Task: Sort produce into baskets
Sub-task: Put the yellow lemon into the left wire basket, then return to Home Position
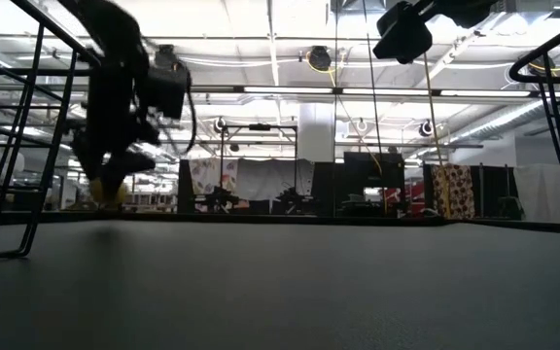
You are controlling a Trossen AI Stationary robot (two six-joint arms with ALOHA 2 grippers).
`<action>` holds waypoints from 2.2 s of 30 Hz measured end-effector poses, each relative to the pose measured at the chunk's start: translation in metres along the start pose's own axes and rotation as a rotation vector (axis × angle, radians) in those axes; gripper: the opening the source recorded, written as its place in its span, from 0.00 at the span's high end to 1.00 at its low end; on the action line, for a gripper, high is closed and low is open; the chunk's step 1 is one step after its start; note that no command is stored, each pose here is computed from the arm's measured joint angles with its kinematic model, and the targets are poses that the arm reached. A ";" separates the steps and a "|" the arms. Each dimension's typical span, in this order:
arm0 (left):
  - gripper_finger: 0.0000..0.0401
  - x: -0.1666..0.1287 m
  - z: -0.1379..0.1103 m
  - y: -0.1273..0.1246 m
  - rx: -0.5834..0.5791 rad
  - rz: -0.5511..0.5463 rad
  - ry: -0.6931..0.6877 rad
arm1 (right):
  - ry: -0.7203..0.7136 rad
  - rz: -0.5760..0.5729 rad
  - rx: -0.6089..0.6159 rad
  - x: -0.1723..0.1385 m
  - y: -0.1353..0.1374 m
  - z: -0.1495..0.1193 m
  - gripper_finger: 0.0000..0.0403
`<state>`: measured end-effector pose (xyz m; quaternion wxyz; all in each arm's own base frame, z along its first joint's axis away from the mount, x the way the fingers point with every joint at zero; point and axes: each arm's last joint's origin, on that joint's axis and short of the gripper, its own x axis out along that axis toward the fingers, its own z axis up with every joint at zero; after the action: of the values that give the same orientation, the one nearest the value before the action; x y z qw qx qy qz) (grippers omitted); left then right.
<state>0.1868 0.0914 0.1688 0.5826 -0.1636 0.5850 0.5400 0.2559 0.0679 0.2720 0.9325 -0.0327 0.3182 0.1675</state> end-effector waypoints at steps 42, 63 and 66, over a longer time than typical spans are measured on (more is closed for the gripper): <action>0.44 -0.201 -0.202 -0.019 0.328 -1.102 0.394 | 0.016 -0.027 0.009 0.000 -0.001 -0.002 0.09; 0.24 -0.191 -0.217 -0.057 0.611 -1.035 -0.380 | -0.062 -0.221 -0.054 -0.026 -0.006 0.011 0.11; 0.28 -0.197 -0.200 -0.050 0.630 -0.995 -0.619 | -0.114 -0.194 -0.063 -0.046 -0.004 0.013 0.17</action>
<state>0.1795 -0.1775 0.2638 0.9234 -0.0735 0.3753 0.0322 0.2309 0.0531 0.3102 0.9595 -0.0831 0.2544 0.0879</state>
